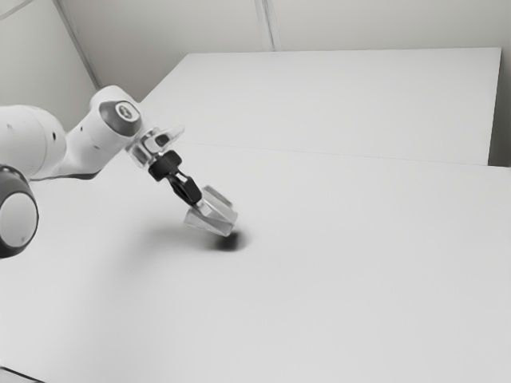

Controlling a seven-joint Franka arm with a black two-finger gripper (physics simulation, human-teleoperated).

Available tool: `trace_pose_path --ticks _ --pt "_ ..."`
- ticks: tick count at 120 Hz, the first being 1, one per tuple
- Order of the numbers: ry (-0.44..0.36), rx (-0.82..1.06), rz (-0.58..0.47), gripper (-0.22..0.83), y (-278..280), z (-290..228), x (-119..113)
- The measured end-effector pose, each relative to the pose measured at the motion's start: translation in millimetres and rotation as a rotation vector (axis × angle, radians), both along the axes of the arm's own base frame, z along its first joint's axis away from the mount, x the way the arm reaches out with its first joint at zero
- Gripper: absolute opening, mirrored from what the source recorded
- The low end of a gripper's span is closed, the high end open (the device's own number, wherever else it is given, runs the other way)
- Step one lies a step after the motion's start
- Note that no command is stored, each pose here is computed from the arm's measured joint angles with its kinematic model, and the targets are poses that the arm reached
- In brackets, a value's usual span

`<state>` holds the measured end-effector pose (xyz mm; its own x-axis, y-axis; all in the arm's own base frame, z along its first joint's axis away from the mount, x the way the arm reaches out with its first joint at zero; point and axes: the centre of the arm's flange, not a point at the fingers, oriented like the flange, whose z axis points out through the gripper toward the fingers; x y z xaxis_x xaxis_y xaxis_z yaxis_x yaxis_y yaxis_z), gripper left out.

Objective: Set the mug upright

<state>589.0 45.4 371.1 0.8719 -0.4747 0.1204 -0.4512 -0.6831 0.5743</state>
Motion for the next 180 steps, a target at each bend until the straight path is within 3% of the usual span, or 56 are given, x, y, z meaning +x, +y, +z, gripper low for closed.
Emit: trace_pose_path --ticks 27,73,99,116,149,180 --pt "-0.021 0.324 -0.113 -0.17 -12 14 -12" --pt "-0.052 0.491 -0.076 -0.17 -19 -10 -22" --pt "-0.068 0.517 -0.064 0.26 -28 -8 -20" --pt "-0.073 0.523 -0.046 0.43 -28 -5 -20" --pt "-0.151 0.512 -0.005 0.57 -34 44 -24" --pt "-0.259 0.525 0.113 0.60 -37 150 -16"
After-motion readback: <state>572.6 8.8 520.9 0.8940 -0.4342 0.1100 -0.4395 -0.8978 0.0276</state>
